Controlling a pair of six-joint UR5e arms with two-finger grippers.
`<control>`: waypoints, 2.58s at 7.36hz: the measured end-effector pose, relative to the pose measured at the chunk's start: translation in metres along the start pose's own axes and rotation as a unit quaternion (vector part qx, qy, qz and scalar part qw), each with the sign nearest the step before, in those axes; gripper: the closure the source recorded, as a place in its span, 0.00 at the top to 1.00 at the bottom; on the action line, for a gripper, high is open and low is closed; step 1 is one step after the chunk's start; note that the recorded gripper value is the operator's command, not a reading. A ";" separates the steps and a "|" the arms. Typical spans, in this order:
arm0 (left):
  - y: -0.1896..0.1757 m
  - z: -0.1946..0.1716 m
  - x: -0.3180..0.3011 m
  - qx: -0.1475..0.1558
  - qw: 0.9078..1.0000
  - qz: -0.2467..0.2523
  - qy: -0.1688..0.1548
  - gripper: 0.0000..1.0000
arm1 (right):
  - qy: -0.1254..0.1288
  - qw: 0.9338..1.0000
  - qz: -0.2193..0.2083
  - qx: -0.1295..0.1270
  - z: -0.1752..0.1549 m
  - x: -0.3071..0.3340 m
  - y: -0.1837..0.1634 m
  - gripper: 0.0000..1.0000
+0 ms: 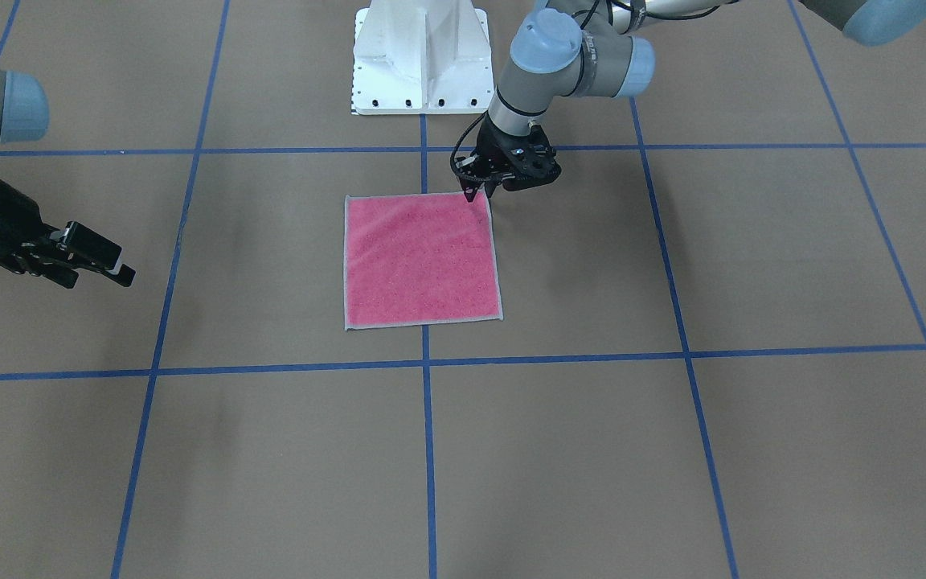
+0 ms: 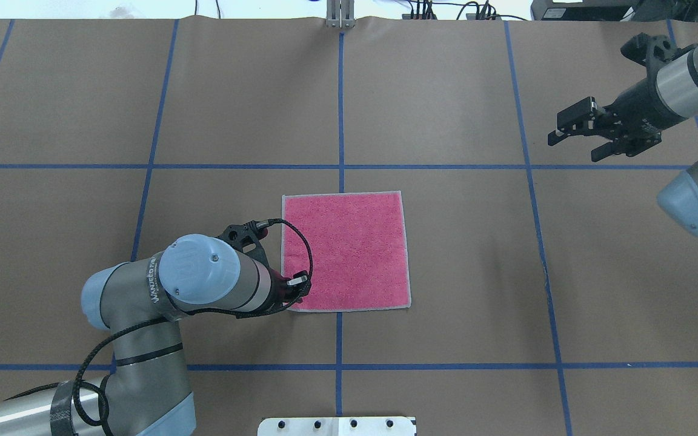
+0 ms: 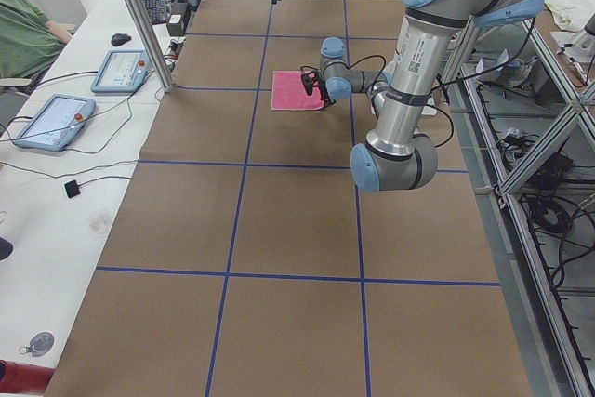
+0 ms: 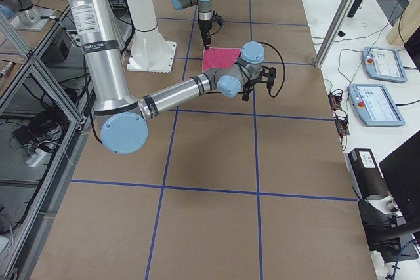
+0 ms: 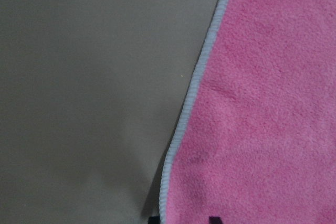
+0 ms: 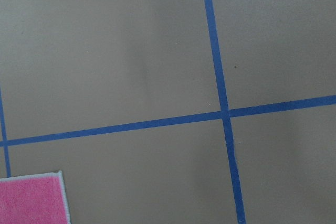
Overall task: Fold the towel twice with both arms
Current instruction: 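Pinch the towel edge nearest the left gripper with the left gripper, then lower the right gripper onto the towel edge nearest it and pinch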
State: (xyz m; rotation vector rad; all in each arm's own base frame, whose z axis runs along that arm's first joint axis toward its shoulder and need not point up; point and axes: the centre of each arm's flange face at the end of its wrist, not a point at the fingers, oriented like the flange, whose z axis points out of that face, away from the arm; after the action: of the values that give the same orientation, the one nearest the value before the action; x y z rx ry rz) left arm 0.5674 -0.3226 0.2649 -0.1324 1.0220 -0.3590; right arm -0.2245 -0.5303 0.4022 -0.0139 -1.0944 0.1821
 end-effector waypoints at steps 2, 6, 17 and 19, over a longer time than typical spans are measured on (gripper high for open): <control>0.000 0.001 -0.001 0.000 1.000 0.000 -0.001 0.42 | 0.001 1.000 -0.001 0.000 0.000 0.002 0.000 0.99; 0.001 0.002 -0.003 0.000 1.000 0.000 -0.003 0.38 | 0.001 1.000 -0.001 0.000 0.000 0.003 0.000 0.99; 0.007 -0.012 0.008 -0.001 0.999 -0.045 0.014 0.00 | -0.015 0.999 0.032 -0.028 0.029 -0.061 0.038 0.99; 0.008 -0.016 0.010 -0.001 0.999 -0.045 0.018 0.00 | -0.006 0.999 0.051 -0.018 0.072 -0.111 0.080 0.99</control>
State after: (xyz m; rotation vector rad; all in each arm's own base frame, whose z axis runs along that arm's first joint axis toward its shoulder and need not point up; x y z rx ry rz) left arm 0.5604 -0.3177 0.2466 -0.1755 1.0540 -0.4436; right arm -0.3491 -0.4743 0.3298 -0.1019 -1.1104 0.2542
